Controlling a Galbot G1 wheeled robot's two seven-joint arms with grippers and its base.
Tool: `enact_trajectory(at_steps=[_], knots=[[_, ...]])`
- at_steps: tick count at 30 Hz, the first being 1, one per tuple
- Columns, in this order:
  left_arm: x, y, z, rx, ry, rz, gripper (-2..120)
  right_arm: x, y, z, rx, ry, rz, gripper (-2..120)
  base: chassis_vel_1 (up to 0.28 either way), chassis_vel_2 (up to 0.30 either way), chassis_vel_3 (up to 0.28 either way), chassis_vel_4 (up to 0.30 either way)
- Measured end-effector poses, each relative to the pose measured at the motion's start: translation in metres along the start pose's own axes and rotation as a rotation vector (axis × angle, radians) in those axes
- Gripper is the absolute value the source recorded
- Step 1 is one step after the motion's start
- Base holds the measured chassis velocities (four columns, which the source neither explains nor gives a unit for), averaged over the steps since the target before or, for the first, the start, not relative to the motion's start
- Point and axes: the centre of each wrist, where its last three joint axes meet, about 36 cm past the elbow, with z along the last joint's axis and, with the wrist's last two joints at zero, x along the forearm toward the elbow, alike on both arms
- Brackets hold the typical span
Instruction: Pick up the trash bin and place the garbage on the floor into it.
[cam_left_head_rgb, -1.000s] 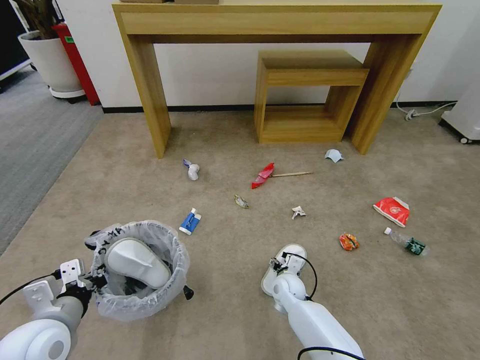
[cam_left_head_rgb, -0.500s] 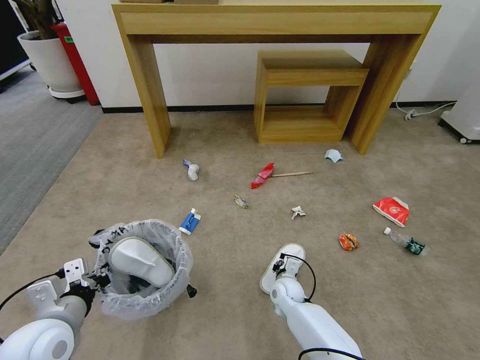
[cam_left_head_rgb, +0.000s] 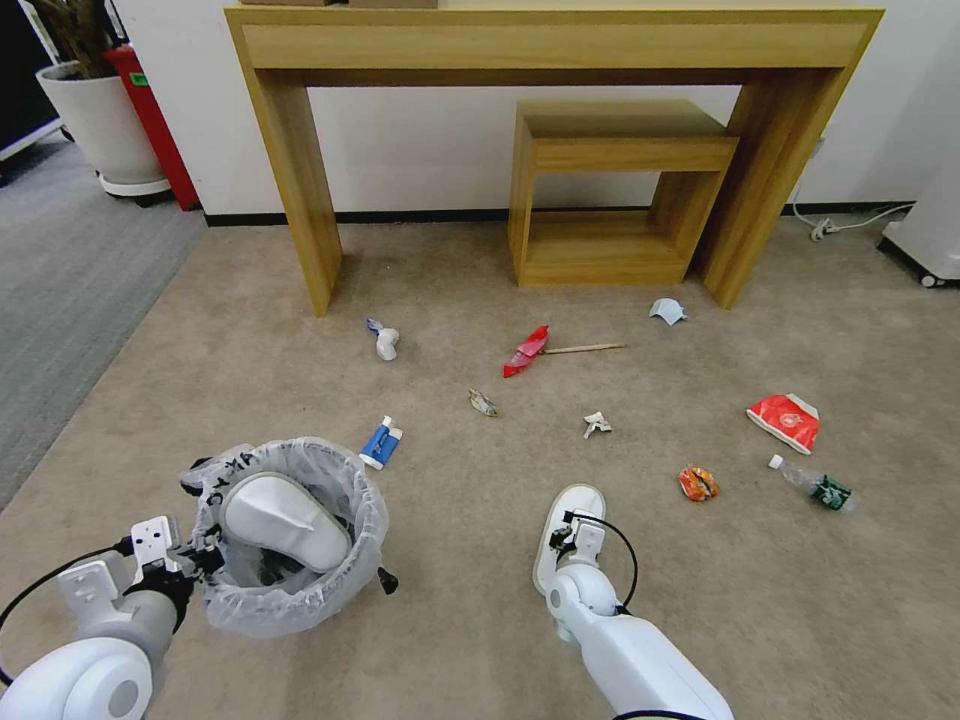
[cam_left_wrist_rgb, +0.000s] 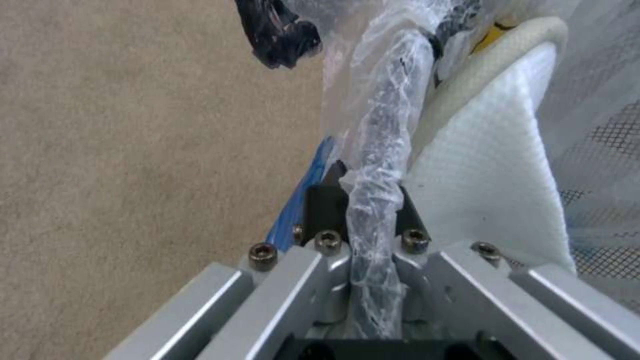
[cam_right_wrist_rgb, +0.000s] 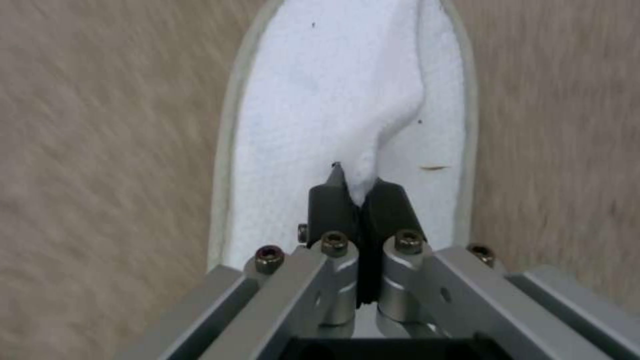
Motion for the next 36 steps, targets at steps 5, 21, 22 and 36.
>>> enact_trajectory(at_steps=[5,21,22,36], knots=[[-0.004,0.001,0.002,0.002,0.007,-0.006,1,0.026,-0.008,-0.029,-0.041,-0.132,-0.114,0,0.0,0.0,0.0,0.0],[0.009,-0.012,-0.001,-0.013,0.003,0.028,1,0.172,-0.017,-0.162,-0.064,-0.609,-0.742,0,0.0,0.0,0.0,0.0],[0.011,-0.013,-0.002,-0.015,0.003,0.034,1,0.185,-0.014,-0.172,-0.063,-0.651,-0.829,0,0.0,0.0,0.0,0.0],[0.04,-0.026,-0.001,-0.005,-0.006,0.053,1,0.237,0.048,-0.213,0.005,-0.816,-1.474,0,0.0,0.0,0.0,0.0]])
